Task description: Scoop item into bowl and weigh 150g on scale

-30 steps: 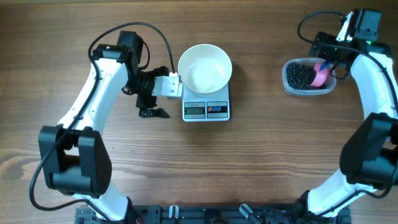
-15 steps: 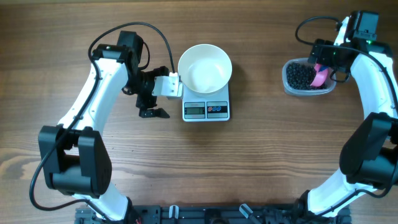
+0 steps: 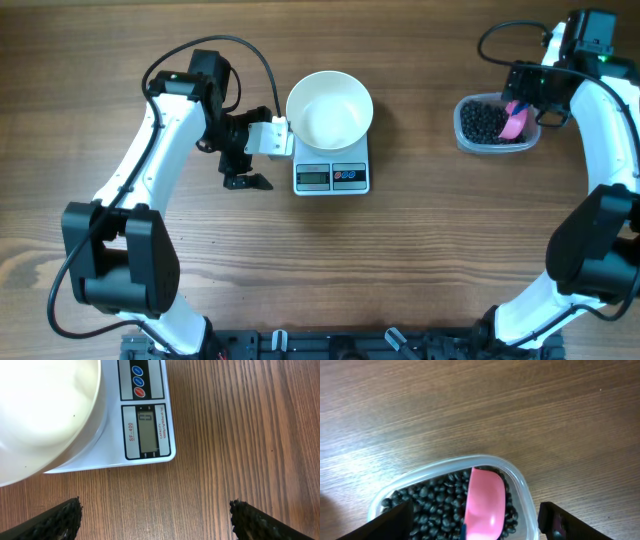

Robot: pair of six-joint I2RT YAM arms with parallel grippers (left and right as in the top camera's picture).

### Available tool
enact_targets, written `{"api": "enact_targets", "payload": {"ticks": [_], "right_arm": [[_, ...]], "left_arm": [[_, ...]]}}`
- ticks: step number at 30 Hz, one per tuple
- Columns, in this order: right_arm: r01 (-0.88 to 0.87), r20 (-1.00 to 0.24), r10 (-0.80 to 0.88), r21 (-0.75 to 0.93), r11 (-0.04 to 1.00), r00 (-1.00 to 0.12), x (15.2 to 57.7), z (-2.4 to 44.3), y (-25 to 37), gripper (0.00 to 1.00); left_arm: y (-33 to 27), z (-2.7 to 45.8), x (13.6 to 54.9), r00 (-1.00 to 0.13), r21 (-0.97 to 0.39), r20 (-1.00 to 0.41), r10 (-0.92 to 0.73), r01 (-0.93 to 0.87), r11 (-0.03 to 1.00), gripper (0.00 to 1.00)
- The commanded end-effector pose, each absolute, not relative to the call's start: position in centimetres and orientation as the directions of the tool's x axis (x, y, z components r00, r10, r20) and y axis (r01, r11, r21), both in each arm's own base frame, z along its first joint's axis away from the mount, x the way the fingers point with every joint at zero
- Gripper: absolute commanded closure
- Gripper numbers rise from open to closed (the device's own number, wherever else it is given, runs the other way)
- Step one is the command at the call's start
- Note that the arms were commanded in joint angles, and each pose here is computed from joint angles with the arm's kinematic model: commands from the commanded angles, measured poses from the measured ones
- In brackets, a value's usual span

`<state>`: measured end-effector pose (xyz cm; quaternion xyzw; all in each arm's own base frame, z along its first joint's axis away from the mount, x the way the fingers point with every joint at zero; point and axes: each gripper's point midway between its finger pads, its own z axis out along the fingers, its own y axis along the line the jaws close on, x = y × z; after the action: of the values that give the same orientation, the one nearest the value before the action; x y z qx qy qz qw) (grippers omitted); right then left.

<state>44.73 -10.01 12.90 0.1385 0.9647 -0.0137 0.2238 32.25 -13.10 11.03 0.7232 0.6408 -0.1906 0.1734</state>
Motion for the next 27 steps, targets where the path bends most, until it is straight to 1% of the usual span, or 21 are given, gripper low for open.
{"api": "enact_targets", "payload": {"ticks": [1, 3, 4, 5, 11, 12, 15, 16, 19, 21, 24, 26, 27], "right_arm": [[0.297, -0.429, 0.303, 0.084, 0.951, -0.851, 44.8, 14.51, -9.43, 0.18], [0.317, -0.401, 0.325, 0.09, 0.944, -0.856, 44.21, 14.18, -9.3, 0.18], [0.321, -0.395, 0.331, 0.093, 0.942, -0.857, 44.08, 14.1, -9.24, 0.13], [0.32, -0.399, 0.33, 0.096, 0.943, -0.855, 44.2, 14.16, -9.22, 0.01], [0.318, -0.4, 0.328, 0.095, 0.943, -0.856, 44.22, 14.17, -9.23, 0.01], [0.319, -0.397, 0.33, 0.095, 0.943, -0.856, 44.16, 14.14, -9.22, 0.05], [0.321, -0.39, 0.331, 0.094, 0.942, -0.859, 43.99, 14.06, -9.18, 0.25], [0.321, -0.391, 0.331, 0.094, 0.942, -0.859, 44.0, 14.06, -9.18, 0.28], [0.32, -0.391, 0.331, 0.094, 0.943, -0.859, 44.01, 14.07, -9.18, 0.3], [0.318, -0.394, 0.328, 0.094, 0.944, -0.858, 44.07, 14.1, -9.2, 0.29], [0.317, -0.395, 0.328, 0.093, 0.944, -0.858, 44.09, 14.11, -9.2, 0.29], [0.317, -0.396, 0.327, 0.093, 0.944, -0.858, 44.11, 14.11, -9.2, 0.37], [0.317, -0.398, 0.327, 0.094, 0.944, -0.857, 44.16, 14.14, -9.22, 0.37]], "left_arm": [[-13.19, 10.84, 32.02, 0.103, -0.002, -0.499, 0.861, 0.993, -0.12, 0.0], [-13.19, 10.84, 32.02, 0.102, -0.003, -0.499, 0.861, 0.993, -0.12, 0.0], [-13.19, 10.85, 32.02, 0.102, -0.003, -0.499, 0.861, 0.993, -0.12, 0.0], [-13.19, 10.84, 32.02, 0.103, -0.002, -0.499, 0.861, 0.993, -0.12, 0.0], [-13.19, 10.85, 32.02, 0.102, -0.003, -0.499, 0.861, 0.993, -0.12, 0.0], [-13.19, 10.85, 32.02, 0.102, -0.003, -0.499, 0.861, 0.993, -0.12, 0.0], [-13.19, 10.84, 32.02, 0.102, -0.003, -0.499, 0.861, 0.993, -0.12, 0.0], [-13.18, 10.84, 32.02, 0.102, -0.003, -0.499, 0.861, 0.993, -0.119, 0.0], [-13.19, 10.84, 32.02, 0.102, -0.003, -0.499, 0.861, 0.993, -0.12, 0.0], [-13.19, 10.84, 32.02, 0.102, -0.003, -0.499, 0.861, 0.993, -0.12, 0.0], [-13.19, 10.84, 32.02, 0.102, -0.003, -0.499, 0.861, 0.993, -0.12, 0.0], [-13.19, 10.84, 32.02, 0.102, -0.003, -0.499, 0.861, 0.993, -0.12, 0.0], [-13.19, 10.84, 32.02, 0.102, -0.003, -0.499, 0.861, 0.993, -0.12, 0.0]]}}
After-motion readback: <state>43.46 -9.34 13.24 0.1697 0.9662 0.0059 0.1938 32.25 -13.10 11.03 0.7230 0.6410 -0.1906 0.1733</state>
